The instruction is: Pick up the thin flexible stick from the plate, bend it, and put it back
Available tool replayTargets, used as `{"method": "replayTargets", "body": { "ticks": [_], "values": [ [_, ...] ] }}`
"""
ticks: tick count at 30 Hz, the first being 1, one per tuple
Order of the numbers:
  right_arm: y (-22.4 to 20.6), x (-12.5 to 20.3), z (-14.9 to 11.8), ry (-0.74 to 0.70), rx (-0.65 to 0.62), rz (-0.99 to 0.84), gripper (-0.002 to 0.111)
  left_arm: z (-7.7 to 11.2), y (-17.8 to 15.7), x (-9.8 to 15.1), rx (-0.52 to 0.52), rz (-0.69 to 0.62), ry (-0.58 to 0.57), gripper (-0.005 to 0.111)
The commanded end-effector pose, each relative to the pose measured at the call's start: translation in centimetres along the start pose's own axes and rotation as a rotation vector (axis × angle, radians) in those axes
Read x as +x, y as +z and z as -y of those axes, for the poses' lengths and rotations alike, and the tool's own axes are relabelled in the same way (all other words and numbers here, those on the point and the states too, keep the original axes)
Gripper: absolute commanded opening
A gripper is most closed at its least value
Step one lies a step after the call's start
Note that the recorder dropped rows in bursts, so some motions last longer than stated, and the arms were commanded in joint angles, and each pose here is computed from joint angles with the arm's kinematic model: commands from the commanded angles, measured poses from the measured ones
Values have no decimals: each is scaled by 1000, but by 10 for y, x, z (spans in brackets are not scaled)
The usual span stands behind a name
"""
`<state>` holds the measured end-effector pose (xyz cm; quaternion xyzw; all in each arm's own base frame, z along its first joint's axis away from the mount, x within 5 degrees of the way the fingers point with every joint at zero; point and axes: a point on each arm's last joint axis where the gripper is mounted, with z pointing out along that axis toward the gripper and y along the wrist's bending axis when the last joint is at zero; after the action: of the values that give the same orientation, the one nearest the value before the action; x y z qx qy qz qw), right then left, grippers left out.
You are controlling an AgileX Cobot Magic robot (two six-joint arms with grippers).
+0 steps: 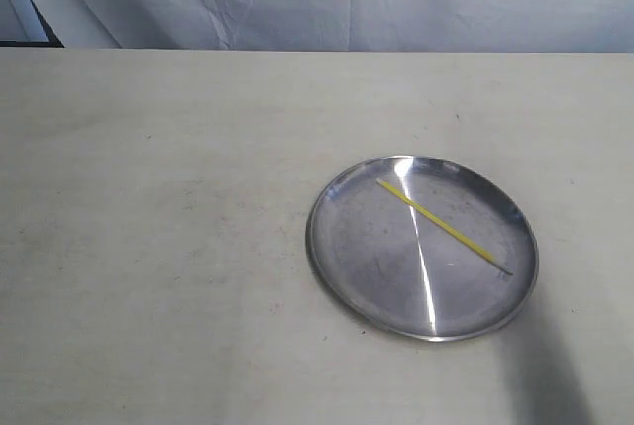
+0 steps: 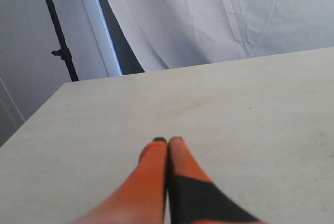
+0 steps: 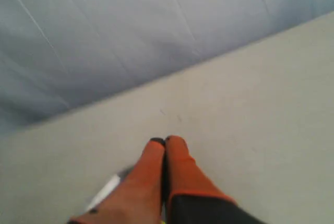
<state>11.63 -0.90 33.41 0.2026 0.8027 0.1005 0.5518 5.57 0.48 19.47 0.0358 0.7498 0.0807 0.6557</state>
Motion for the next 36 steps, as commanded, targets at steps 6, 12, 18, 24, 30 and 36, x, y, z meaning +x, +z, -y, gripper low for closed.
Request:
{"method": "replayTargets", "body": {
  "ticks": [6, 12, 18, 24, 30, 36],
  "values": [
    [139, -35, -36, -373, -168, -623, -1, 0, 0, 0, -2, 7, 1, 0],
    [217, 29, -33, -486, -268, -985, 22, 0, 0, 0, -2, 7, 1, 0],
    [246, 93, -47, -634, -321, -1208, 40, 0, 0, 0, -2, 7, 1, 0],
    [257, 126, -48, -786, -177, -1284, 40, 0, 0, 0, -1, 9, -1, 0],
    [264, 135, -41, -804, -92, -1296, 40, 0, 0, 0, -1, 9, -1, 0],
    [272, 142, -34, -826, -36, -1300, 40, 0, 0, 0, -1, 9, -1, 0]
  ]
}}
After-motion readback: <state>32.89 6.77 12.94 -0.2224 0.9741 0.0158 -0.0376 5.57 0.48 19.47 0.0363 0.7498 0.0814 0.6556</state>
